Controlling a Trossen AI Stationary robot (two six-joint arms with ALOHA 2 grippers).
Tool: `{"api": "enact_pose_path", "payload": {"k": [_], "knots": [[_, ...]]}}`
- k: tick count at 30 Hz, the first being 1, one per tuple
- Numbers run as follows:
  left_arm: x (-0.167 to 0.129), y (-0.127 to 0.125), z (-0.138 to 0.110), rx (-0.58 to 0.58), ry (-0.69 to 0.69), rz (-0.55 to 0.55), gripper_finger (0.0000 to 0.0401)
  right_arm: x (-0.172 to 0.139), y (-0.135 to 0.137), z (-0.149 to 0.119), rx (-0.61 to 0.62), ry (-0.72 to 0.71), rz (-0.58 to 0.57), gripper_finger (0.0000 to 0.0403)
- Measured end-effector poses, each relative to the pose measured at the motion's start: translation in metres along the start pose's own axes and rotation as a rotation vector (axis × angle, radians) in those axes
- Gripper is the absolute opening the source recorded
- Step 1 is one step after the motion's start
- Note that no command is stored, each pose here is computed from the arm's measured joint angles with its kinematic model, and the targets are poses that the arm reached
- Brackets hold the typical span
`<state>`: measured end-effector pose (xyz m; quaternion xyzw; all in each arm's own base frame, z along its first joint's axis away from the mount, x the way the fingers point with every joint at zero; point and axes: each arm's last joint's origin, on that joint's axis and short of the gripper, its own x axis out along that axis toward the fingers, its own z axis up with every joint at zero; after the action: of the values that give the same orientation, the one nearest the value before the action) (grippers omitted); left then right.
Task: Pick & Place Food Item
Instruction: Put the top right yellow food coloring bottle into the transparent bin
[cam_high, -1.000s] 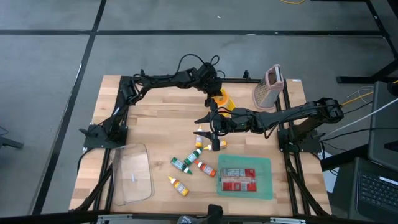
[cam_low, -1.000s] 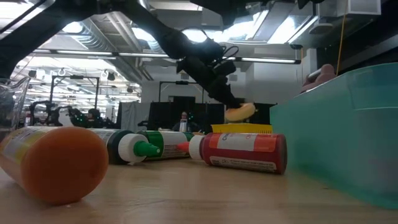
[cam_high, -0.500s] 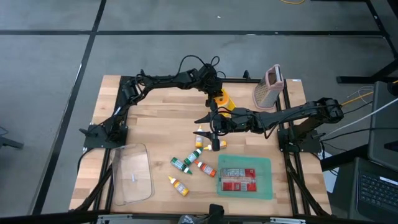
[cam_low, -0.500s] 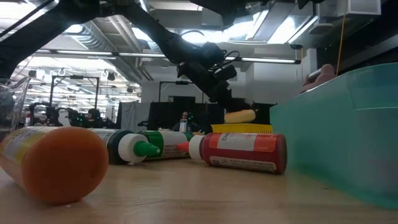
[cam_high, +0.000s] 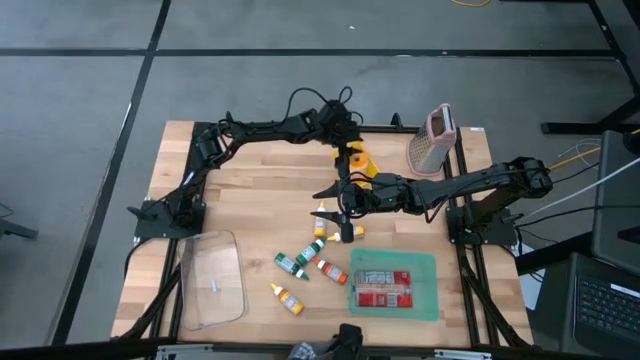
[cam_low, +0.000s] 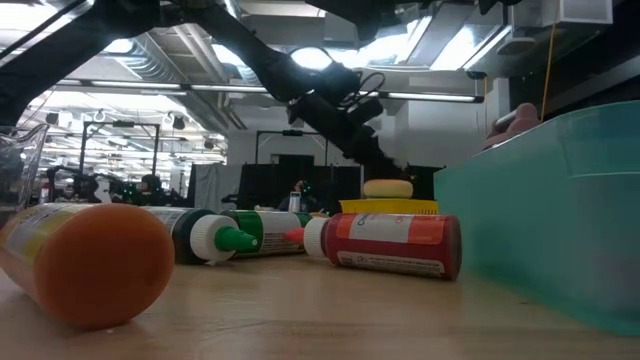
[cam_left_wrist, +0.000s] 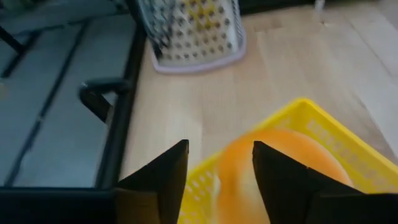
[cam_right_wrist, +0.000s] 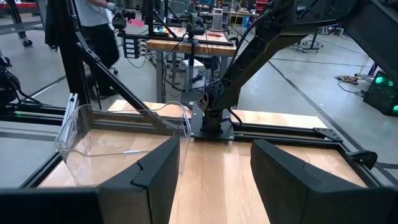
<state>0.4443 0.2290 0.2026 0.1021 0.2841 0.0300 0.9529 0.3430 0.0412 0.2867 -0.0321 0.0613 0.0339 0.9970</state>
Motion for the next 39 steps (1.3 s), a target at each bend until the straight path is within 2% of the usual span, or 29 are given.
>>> {"api": "enact_pose_path", "payload": {"k": [3, 6, 13, 17, 23, 28, 34, 39], "knots": [[-0.009, 0.008, 0.010, 0.008, -0.058, 0.048, 0.0187, 0.000, 0.000, 0.000, 0.000, 0.001, 0.000, 0.0196], [-0.032, 0.019, 0.026, -0.024, -0.140, 0.054, 0.0187, 0.000, 0.000, 0.000, -0.007, 0.001, 0.000, 0.0196], [-0.114, 0.041, 0.067, -0.078, -0.311, -0.008, 0.0175, 0.000, 0.000, 0.000, -0.076, -0.001, -0.003, 0.0196], [-0.168, 0.035, 0.092, -0.044, -0.353, -0.011, 0.0166, 0.000, 0.000, 0.000, -0.095, 0.001, -0.003, 0.0196], [-0.236, -0.011, 0.121, 0.045, -0.319, -0.053, 0.0156, 0.000, 0.000, -0.001, -0.090, 0.009, -0.002, 0.0196], [-0.269, -0.058, 0.126, 0.087, -0.276, -0.043, 0.0155, 0.000, 0.001, -0.001, -0.045, 0.012, 0.005, 0.0196], [-0.285, -0.118, 0.103, 0.064, -0.302, -0.025, 0.0159, -0.001, 0.008, -0.005, 0.001, 0.051, 0.053, 0.0196], [-0.273, -0.169, 0.052, -0.012, -0.388, 0.045, 0.0159, -0.002, 0.019, -0.005, -0.003, 0.056, 0.086, 0.0196]]}}
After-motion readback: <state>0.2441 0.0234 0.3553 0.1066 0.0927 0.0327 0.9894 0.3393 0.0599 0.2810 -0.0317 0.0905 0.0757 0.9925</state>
